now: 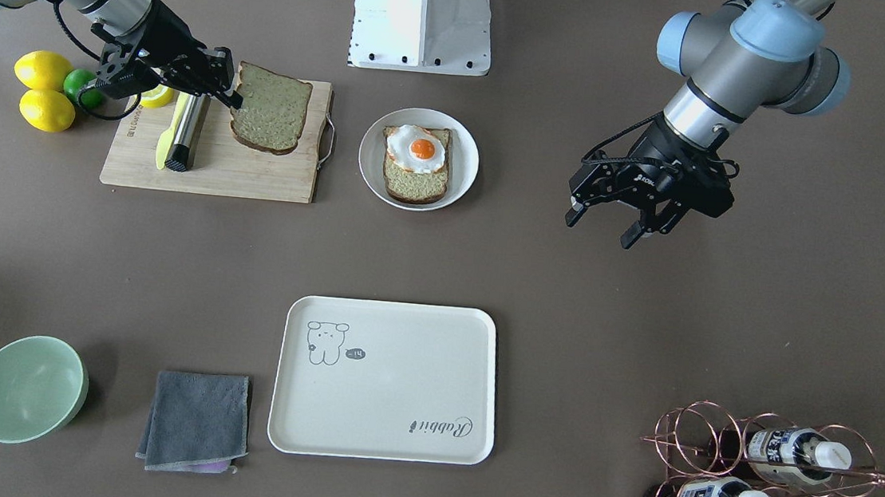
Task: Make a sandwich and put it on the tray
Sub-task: 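Lift the bread slice with the right gripper and flip it onto the egg toast, then press the top slice down with the right gripper and release it, then withdraw the right gripper while the left gripper moves to the plate rim, then grasp the rim of the white plate with the left gripper, then lift the plate with the left gripper and carry it onto the tray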
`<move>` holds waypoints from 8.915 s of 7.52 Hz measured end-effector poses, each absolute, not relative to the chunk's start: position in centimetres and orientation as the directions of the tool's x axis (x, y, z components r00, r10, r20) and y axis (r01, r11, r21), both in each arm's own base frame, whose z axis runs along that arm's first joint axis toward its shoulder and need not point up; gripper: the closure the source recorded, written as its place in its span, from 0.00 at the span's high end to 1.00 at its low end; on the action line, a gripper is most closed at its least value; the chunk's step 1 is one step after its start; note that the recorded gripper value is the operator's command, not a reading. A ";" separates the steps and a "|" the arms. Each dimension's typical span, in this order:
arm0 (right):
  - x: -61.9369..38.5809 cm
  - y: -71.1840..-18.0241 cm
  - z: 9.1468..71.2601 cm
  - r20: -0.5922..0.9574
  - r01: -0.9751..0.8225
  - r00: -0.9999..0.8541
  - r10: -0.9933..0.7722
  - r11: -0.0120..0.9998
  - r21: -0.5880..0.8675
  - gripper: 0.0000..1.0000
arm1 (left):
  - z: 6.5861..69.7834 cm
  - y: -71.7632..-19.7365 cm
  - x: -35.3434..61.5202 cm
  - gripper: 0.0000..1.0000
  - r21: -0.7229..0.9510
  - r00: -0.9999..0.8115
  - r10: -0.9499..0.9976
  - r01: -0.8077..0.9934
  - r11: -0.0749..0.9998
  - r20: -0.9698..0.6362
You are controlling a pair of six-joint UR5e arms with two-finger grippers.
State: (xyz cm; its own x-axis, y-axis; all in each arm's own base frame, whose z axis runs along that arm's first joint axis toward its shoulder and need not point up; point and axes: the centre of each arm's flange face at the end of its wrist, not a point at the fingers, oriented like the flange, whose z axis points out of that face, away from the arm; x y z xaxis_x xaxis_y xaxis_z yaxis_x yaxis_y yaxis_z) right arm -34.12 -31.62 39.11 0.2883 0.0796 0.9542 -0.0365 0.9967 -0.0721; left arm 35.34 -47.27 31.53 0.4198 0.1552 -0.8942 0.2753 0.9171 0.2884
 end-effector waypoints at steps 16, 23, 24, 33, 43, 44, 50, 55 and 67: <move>-52.7 -31.2 30.2 0.976 -0.202 0.033 0.215 0.958 -0.204 0.00 | 32.7 -47.0 34.9 0.96 0.280 0.421 0.148 0.273 0.920 -0.895; -53.4 -31.0 30.2 0.975 -0.212 0.057 0.215 0.957 -0.199 0.99 | 32.7 -46.9 34.9 0.96 0.281 0.421 0.148 0.273 0.920 -0.895; -53.1 -31.3 30.1 0.975 -0.216 0.055 0.215 0.956 -0.199 0.99 | 32.6 -46.9 34.9 0.97 0.282 0.420 0.149 0.273 0.920 -0.895; -38.9 -44.6 28.6 0.865 -0.355 0.433 0.254 0.930 -0.096 0.99 | 26.8 -38.9 46.9 0.97 0.184 0.315 0.089 0.289 0.939 -0.945; -25.5 -51.6 39.1 0.710 -0.116 0.704 0.024 0.990 0.081 0.99 | 28.9 -34.2 52.5 0.49 0.191 0.333 0.102 0.245 0.951 -0.937; -23.9 -52.2 39.9 0.711 -0.094 0.704 0.001 0.991 0.091 0.99 | 29.1 -33.9 52.8 0.49 0.191 0.334 0.104 0.239 0.952 -0.937; -19.2 -52.8 42.9 0.703 -0.060 0.711 -0.032 0.993 0.106 0.99 | 30.2 -32.6 54.0 0.44 0.194 0.348 0.112 0.211 0.958 -0.931; -18.2 -52.9 43.4 0.700 -0.075 0.714 -0.015 0.992 0.098 0.99 | 30.5 -32.1 54.6 0.44 0.196 0.354 0.117 0.198 0.960 -0.928; -17.0 -53.3 43.4 0.720 -0.089 0.694 0.004 0.993 0.080 0.99 | 29.6 -33.6 54.1 0.00 0.218 0.329 0.141 0.209 0.953 -0.934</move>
State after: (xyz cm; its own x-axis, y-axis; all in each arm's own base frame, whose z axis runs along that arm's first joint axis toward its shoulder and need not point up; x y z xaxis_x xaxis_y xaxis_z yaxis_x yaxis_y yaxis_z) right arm -16.95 -53.29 43.39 0.6944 0.0043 0.7196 -0.0889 0.9928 0.0798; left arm 54.10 -33.59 29.64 0.3294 0.1408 -0.9336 0.2092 0.9534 0.2176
